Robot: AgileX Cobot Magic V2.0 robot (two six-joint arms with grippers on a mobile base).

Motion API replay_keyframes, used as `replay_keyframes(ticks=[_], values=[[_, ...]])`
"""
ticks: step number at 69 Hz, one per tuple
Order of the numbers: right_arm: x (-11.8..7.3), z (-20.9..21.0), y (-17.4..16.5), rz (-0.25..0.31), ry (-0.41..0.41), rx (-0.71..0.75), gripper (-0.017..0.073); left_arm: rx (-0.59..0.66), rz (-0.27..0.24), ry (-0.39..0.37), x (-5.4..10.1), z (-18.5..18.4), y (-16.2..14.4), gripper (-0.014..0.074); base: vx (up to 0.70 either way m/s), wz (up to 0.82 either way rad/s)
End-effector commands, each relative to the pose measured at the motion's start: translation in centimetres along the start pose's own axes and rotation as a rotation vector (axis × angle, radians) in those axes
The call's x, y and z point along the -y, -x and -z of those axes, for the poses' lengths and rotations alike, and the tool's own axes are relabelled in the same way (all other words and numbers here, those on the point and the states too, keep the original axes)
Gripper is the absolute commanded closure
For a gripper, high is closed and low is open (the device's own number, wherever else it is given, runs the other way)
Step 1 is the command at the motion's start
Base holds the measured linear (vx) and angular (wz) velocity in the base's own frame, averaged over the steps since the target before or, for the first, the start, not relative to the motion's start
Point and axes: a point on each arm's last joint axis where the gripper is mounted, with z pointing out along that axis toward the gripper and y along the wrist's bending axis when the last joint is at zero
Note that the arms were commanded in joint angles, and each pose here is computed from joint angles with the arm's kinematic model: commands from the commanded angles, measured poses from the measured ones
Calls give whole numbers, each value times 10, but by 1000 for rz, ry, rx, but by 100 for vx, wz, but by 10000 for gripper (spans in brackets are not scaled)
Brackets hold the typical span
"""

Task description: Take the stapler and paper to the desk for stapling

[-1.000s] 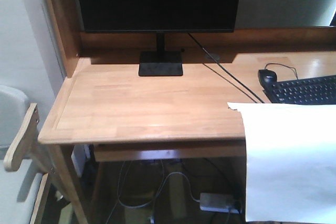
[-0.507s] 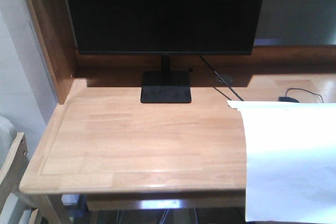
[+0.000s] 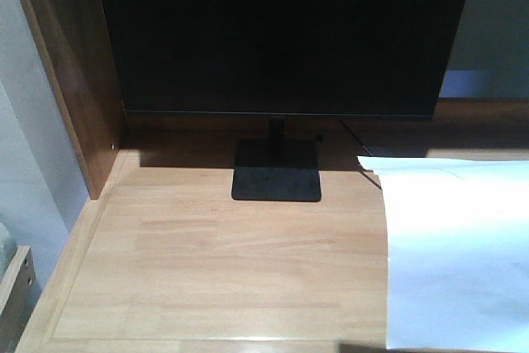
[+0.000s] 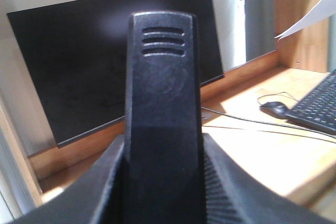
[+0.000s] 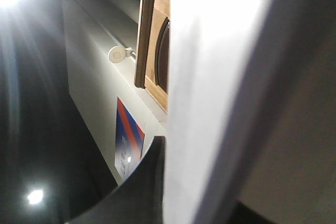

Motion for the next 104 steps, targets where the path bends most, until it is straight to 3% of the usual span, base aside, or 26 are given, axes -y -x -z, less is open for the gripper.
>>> replay_keyframes(ticks=[1,104], values=[[-8,-6,3,7,57,14,565,125,18,15,-3,2,18,600,17,6],[-8,-6,3,6,57,14,565,125,18,15,-3,2,18,600,5,1]])
